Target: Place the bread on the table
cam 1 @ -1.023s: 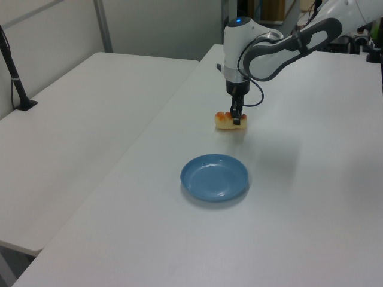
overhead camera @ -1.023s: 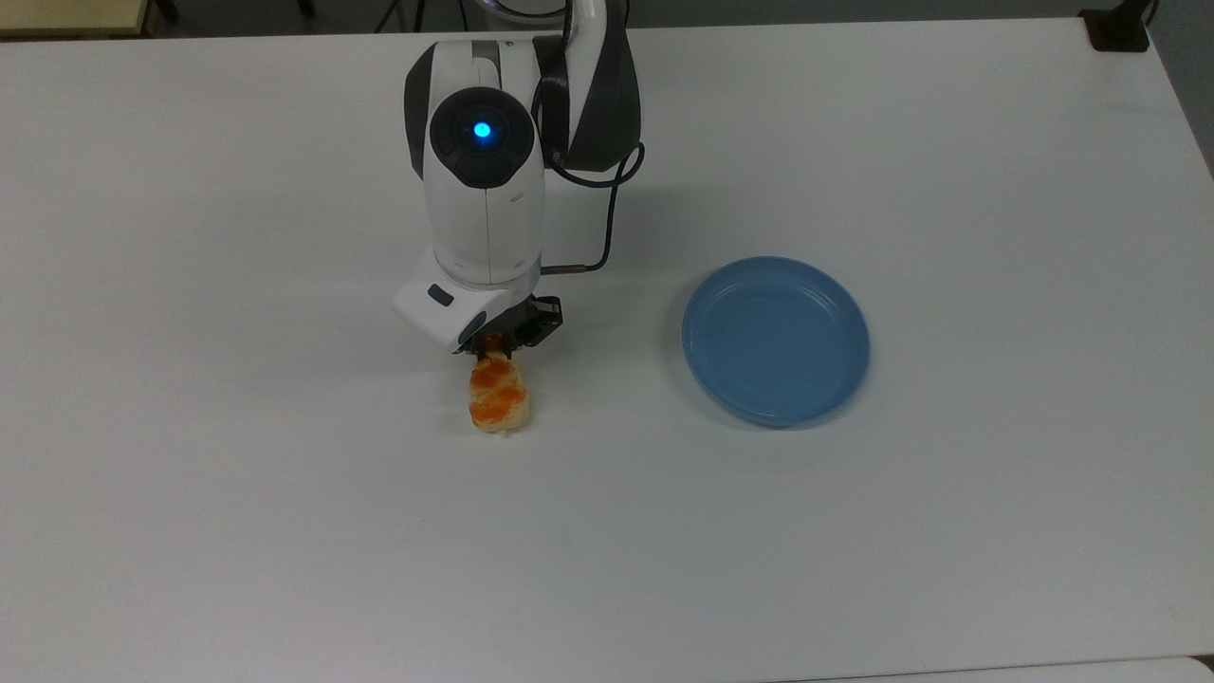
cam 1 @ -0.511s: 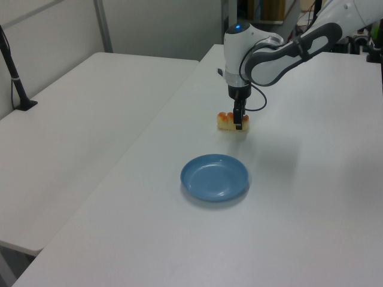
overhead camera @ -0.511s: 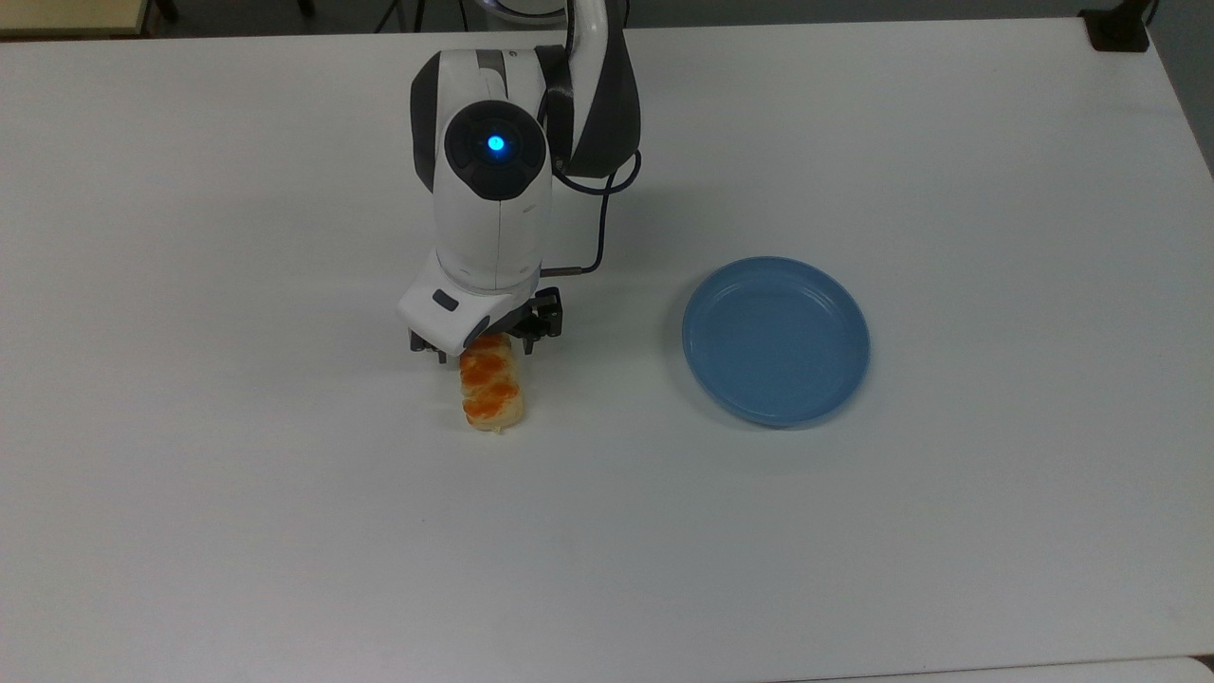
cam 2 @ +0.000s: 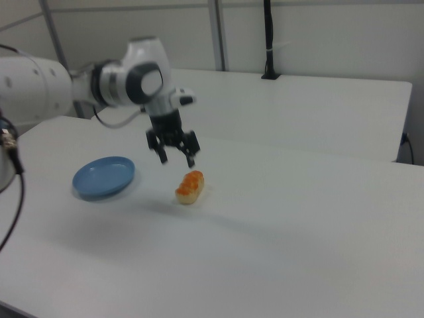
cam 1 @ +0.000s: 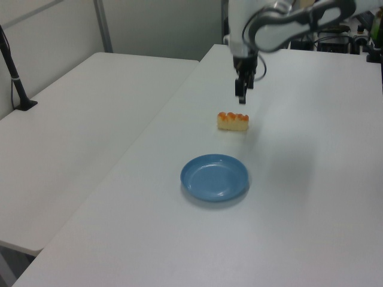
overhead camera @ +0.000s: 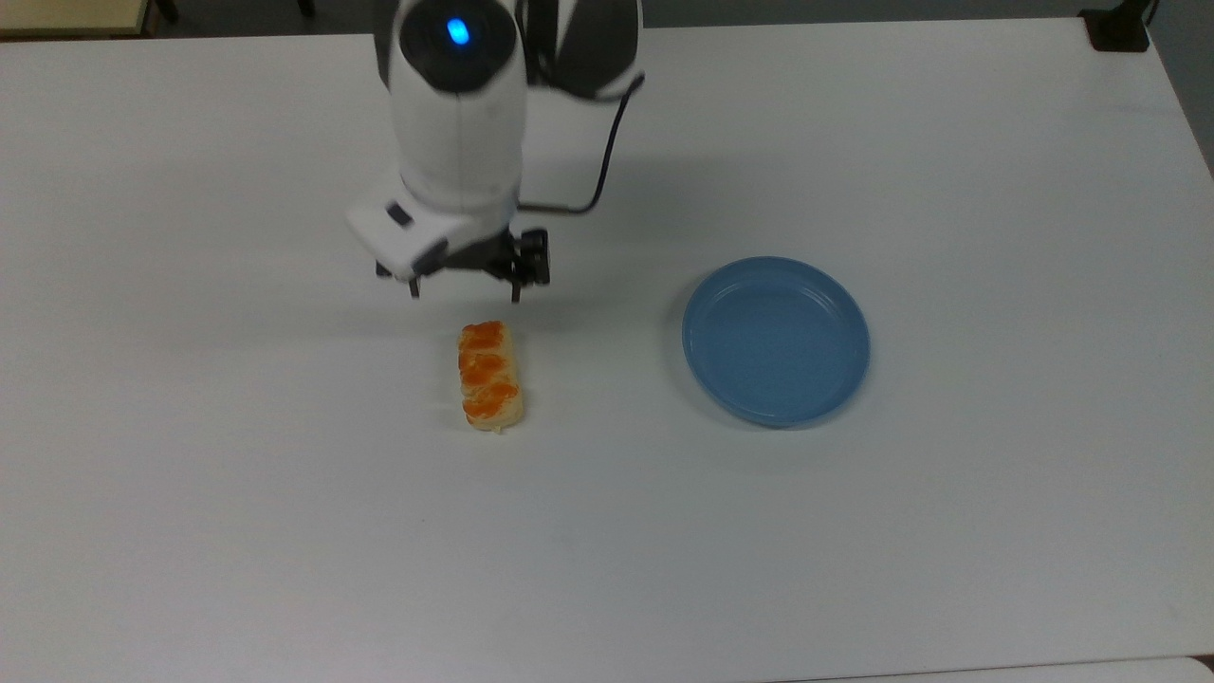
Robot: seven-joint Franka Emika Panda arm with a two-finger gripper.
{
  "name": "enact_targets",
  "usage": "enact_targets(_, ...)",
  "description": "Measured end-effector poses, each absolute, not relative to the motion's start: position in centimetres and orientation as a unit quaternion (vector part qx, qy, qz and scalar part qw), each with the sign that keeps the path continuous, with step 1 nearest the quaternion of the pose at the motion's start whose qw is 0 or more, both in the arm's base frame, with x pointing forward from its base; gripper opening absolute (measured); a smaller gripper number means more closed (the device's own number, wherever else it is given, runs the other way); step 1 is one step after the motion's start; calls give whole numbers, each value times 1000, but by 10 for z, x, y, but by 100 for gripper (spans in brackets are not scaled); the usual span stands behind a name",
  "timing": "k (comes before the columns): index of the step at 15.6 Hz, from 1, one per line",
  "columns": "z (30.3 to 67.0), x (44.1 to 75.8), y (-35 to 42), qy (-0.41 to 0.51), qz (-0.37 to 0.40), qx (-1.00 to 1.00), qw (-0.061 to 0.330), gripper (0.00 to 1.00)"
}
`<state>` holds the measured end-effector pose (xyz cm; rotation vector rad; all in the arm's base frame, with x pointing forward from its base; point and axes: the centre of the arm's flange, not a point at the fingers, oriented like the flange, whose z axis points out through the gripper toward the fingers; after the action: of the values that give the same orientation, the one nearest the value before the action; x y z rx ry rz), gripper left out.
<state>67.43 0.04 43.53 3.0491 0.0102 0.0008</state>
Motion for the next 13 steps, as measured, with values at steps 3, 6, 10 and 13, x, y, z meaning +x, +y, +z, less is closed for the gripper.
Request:
enact_targets(3,523,638,-22,-44,8,999,-5,100)
enact_targets(6,595,594,-44,-69,19,997,-7,100)
enact_targets(10,646,555,-47,-76,49,996,-5,100)
enact_targets(13,652,544,-45,-70,52,996,-8,100)
